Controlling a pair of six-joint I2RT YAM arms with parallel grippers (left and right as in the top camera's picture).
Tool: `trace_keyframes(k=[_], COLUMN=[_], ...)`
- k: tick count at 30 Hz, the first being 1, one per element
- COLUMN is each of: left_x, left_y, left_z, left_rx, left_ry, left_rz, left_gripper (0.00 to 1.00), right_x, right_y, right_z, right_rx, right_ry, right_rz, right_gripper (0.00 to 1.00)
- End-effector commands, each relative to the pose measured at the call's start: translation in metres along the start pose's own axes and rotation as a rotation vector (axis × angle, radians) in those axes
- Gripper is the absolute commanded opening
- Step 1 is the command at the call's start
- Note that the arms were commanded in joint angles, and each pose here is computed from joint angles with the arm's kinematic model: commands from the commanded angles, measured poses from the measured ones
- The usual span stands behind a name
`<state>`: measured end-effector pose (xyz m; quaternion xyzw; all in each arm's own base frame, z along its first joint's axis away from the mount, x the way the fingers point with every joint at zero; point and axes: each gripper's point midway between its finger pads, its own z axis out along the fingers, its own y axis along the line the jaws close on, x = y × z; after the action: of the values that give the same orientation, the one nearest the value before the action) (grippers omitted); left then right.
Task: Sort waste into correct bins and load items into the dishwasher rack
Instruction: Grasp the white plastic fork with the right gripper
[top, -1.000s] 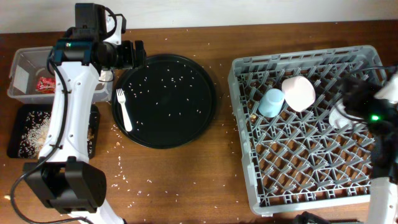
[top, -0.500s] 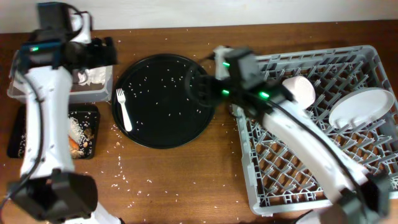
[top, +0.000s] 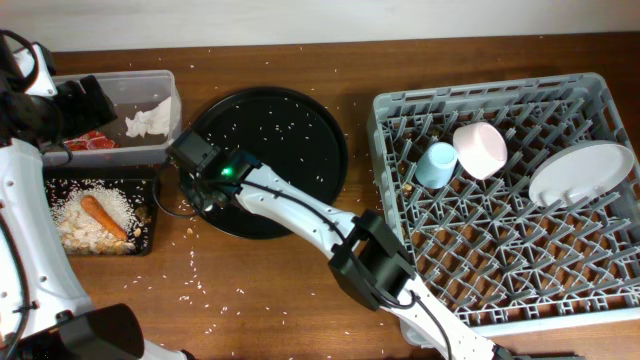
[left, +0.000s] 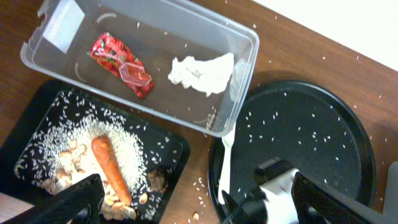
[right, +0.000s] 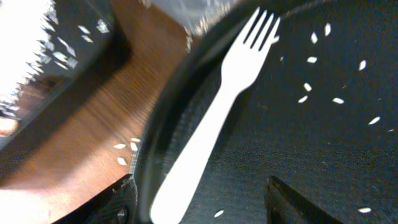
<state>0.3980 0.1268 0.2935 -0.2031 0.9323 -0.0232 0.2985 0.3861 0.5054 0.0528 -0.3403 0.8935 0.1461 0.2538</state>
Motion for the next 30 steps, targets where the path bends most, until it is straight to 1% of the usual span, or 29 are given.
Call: trace_keyframes(k=[1,5,9,10,11,12,13,14,15,18,19,20,22,24,26,29,30], left_x=[0.005,0.007,0.008,0.008,0.008,0.008,0.008,0.008,0.008,0.008,0.008,0.008,0.008,0.008,0.008,0.008,0.008], left_y=[0.001,0.002,0.002,0.002,0.002,0.002,0.002,0.002,0.002,0.002,0.002,0.002,0.002,0.002,0.002,0.002,0.002], left_z=[0.000,0.004,0.007,0.007,0.007,0.007,0.007,0.007,0.007,0.007,0.007,0.007,0.007,0.007,0.007,0.007,0.007], left_rx=[0.003,0.001,0.000,0.000,0.000,0.000,0.000,0.000,0.000,0.000,0.000,0.000,0.000,0.000,0.000,0.000,0.000], left_ry=[0.022,0.039,0.046,0.047,0.047,0.046,0.046,0.046,0.046,0.046,0.046,0.046,0.046,0.046,0.046,0.046,0.046], left_rz=[-0.018,-0.020,-0.021,-0.021,-0.021,-0.021,-0.021,-0.021,-0.021,-0.021,-0.021,-0.021,-0.021,-0.021,-0.021,-0.021,-0.021], left_gripper=[0.96,0.96,0.96,0.96,0.96,0.96,0.99,0.99,0.99,0.99,0.99,0.99,0.99,0.99,0.99,0.99,0.99], right_x=[0.008,0.015,0.018,0.019,0.019,0.017,0.017,0.031,0.043,0.061,0.064,0.063,0.057,0.048,0.041,0.034,0.030], right_y=[-0.013,-0.024,-0.033,-0.040,-0.050,-0.057,-0.071,-0.107,-0.131,-0.155,-0.156,-0.155,-0.154,-0.144,-0.124,-0.101,-0.094], right_z=[0.021,0.036,0.035,0.032,0.025,0.021,0.014,0.009,0.003,-0.008,-0.011,-0.011,-0.008,-0.003,0.004,0.009,0.010], right_rx=[0.101,0.114,0.138,0.147,0.151,0.138,0.089,0.036,-0.014,-0.055,-0.093,-0.126,-0.120,-0.106,-0.035,0.112,0.159], right_ry=[0.001,0.013,0.025,0.040,0.057,0.068,0.098,0.176,0.231,0.312,0.323,0.318,0.289,0.250,0.218,0.189,0.171], right_rz=[-0.054,-0.042,-0.026,0.004,0.064,0.112,0.209,0.340,0.413,0.481,0.452,0.402,0.315,0.234,0.088,-0.096,-0.143], right_gripper=[0.65,0.64,0.63,0.60,0.52,0.40,0.26,0.17,0.15,0.15,0.17,0.26,0.46,0.58,0.72,0.80,0.81])
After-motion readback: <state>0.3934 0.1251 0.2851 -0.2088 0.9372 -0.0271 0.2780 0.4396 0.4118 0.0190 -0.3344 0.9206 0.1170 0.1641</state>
